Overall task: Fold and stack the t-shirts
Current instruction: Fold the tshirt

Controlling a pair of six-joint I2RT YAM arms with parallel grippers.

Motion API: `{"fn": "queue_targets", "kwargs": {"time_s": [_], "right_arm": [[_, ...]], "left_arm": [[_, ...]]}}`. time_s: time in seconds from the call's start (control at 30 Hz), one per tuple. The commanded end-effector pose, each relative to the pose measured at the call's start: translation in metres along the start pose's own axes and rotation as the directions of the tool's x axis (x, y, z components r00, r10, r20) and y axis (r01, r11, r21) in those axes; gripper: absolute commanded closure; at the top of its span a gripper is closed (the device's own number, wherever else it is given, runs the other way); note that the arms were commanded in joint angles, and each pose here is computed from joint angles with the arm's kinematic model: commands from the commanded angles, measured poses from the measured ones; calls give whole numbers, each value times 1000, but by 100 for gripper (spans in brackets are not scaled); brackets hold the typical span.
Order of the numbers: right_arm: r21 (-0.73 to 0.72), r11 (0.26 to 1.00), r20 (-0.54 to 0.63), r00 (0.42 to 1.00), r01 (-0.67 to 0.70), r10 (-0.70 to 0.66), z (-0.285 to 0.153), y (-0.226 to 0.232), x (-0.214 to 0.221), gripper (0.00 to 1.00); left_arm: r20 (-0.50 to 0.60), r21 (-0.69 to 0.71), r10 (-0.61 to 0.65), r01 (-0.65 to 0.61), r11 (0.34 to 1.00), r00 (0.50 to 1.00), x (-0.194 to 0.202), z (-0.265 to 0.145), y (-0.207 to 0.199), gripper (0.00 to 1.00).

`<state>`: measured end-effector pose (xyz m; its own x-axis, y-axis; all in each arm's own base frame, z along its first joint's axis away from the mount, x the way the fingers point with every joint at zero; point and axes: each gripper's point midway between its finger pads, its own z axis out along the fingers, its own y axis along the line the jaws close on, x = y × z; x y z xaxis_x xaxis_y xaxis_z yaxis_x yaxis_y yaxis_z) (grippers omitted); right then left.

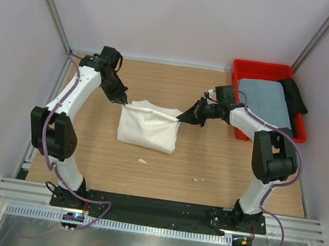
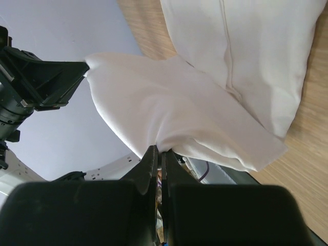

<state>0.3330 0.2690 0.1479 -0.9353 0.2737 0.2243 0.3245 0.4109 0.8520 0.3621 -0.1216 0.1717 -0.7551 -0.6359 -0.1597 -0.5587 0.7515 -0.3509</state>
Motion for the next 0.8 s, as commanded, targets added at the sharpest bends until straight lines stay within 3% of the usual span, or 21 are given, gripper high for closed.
{"fn": "queue_targets", "kwargs": {"time_s": [0.0, 0.77], "right_arm": [[-73, 995, 22, 997, 70, -69, -3, 29, -19, 98], [-75, 993, 73, 994, 85, -80, 24, 19, -91, 98]], "left_arm": [[49, 49, 24, -27, 998, 999, -22, 3, -16, 100], [48, 49, 75, -77, 996, 996, -64, 68, -43, 100]]}}
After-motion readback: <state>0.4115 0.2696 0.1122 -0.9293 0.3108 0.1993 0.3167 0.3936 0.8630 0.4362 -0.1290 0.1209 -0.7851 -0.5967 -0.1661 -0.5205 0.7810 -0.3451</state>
